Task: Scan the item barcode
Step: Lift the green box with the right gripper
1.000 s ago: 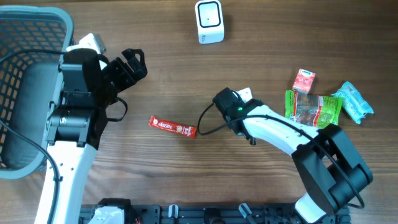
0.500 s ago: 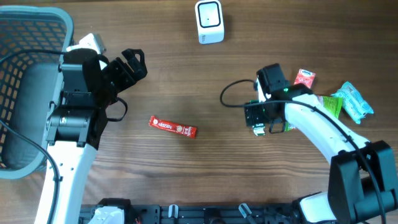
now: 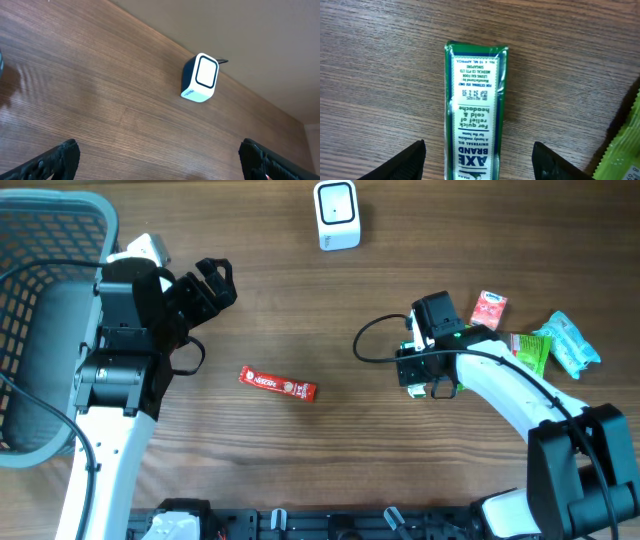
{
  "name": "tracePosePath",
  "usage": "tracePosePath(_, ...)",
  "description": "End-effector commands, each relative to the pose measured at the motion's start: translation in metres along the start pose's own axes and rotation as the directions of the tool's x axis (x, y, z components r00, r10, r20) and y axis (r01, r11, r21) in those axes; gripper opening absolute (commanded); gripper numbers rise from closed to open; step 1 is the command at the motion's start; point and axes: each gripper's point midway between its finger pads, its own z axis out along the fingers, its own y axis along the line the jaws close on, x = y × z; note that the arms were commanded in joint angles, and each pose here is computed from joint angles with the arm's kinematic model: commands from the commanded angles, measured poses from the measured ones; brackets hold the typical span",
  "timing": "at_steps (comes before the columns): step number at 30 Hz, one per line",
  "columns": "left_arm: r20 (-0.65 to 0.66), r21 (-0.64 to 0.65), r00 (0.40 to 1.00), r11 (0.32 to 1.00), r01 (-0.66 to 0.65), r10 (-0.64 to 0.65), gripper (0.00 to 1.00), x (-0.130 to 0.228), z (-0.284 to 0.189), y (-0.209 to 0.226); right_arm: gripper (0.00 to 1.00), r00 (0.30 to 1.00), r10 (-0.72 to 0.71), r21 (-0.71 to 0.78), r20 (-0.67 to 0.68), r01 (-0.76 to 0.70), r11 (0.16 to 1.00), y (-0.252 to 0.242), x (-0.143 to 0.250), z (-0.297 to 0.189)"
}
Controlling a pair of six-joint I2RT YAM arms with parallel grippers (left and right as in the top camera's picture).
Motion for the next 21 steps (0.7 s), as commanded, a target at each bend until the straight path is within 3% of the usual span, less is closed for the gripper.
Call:
tracePosePath(1, 0.005, -0.006, 1.000, 1.000, -0.019, 0.019, 1.00, -0.002, 0.001, 0.002, 0.67, 1.000, 0.017, -0.045, -0.025, -0.018, 0.999, 0.007, 0.010, 0.005)
tracePosePath(8, 0.005, -0.006, 1.000, 1.000, -0.019, 0.019, 1.00, -0.002, 0.001, 0.002, 0.61, 1.000, 0.017, -0.048, 0.024, -0.016, 0.999, 0.005, 0.019, 0.025)
tracePosePath(11, 0.005, -0.006, 1.000, 1.000, -0.019, 0.019, 1.00, -0.002, 0.001, 0.002, 0.36, 0.998, 0.017, -0.053, 0.053, -0.014, 0.998, 0.006, 0.011, 0.024)
tracePosePath(13, 0.005, -0.006, 1.000, 1.000, -0.019, 0.019, 1.00, -0.002, 0.001, 0.002, 0.32, 0.999, 0.014, -0.052, 0.049, -0.011, 0.999, 0.006, 0.013, 0.025)
tracePosePath(17, 0.005, -0.006, 1.000, 1.000, -0.019, 0.019, 1.00, -0.002, 0.001, 0.002, 0.34, 1.000, 0.014, -0.049, 0.024, -0.013, 0.999, 0.005, 0.019, 0.025)
tracePosePath(20, 0.005, -0.006, 1.000, 1.000, -0.019, 0.019, 1.00, -0.002, 0.001, 0.002, 0.56, 1.000, 0.014, -0.047, 0.013, -0.014, 0.999, 0.005, 0.021, 0.025)
tracePosePath(21, 0.005, -0.006, 1.000, 1.000, -0.019, 0.019, 1.00, -0.002, 0.001, 0.002, 0.56, 1.000, 0.014, -0.046, 0.003, -0.014, 0.999, 0.005, 0.024, 0.025)
